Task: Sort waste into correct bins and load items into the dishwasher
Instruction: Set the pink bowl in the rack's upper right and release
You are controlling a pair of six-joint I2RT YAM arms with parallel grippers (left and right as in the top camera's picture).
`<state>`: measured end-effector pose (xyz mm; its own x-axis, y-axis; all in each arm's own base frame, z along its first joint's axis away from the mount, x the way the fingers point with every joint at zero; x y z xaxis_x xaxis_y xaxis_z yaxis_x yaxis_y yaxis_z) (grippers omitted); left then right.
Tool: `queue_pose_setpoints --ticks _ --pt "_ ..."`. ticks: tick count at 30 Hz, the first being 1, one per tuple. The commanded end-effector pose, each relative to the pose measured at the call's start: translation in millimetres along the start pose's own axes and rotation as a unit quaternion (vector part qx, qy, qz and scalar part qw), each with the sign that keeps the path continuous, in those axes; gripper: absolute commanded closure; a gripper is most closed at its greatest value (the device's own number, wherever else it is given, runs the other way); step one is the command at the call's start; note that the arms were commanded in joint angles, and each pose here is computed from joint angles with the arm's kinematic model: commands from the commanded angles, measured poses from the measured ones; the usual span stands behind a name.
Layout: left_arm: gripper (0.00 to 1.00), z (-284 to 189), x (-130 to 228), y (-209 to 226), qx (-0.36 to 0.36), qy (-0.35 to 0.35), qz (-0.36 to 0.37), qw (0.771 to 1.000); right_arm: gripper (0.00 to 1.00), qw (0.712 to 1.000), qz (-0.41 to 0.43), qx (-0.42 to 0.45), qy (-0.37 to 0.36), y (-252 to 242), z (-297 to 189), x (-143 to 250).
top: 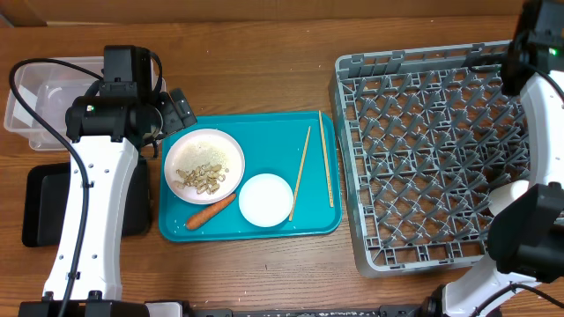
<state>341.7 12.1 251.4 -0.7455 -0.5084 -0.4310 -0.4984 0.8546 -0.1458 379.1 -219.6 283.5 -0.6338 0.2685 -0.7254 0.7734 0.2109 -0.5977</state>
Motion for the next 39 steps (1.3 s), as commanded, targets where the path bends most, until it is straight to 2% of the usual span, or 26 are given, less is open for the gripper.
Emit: queue_pose_setpoints --ticks 1,6,13,20,23,27,31,35,39 --pt "0.0 -2 -3 -2 0.005 -0.002 -0.004 1.0 0.96 0.998 0.002 0.067 0.006 -14 22 16" --pt "0.0 -2 -2 -3 0.009 0.002 -0.005 1.0 0.96 0.999 -0.02 0.028 0.032 9 33 46" --pt "0.0 -2 -1 -4 0.015 0.005 -0.008 1.0 0.95 0.995 -0.08 -0.034 0.042 50 15 86" --pt "0.0 -2 -1 -5 0.015 0.005 -0.008 1.0 0.79 0.986 -0.13 -0.096 0.041 82 -15 113" --pt "0.0 -2 -1 -5 0.015 0.005 -0.008 1.0 0.58 0.981 -0.136 -0.128 0.043 93 -26 117" --pt "0.0 -2 -1 -4 0.015 0.006 -0.008 1.0 0.55 0.974 -0.14 -0.171 0.053 105 -37 123" --pt "0.0 -2 -1 -4 0.015 0.006 -0.008 1.0 0.39 0.968 -0.147 -0.193 0.066 110 -41 128" --pt "0.0 -2 -1 -4 0.015 0.006 -0.008 1.0 0.24 0.969 -0.138 -0.197 0.061 107 -45 117" --pt "0.0 -2 -1 -5 0.015 0.005 -0.008 1.0 0.18 0.965 -0.118 -0.229 0.049 99 -65 87"
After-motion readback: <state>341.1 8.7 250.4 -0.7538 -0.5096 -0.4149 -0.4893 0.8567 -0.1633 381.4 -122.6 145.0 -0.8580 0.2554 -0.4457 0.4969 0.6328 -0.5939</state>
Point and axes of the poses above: each gripper's point midway between its finger pads, its own z axis out along the fingers, its own y axis along the line the jaws close on, x = y × z, the point moved 4 cm from there along -z, back along the fingers, and after that the axes turned 4 degrees about -z, right-handed, at the moved point
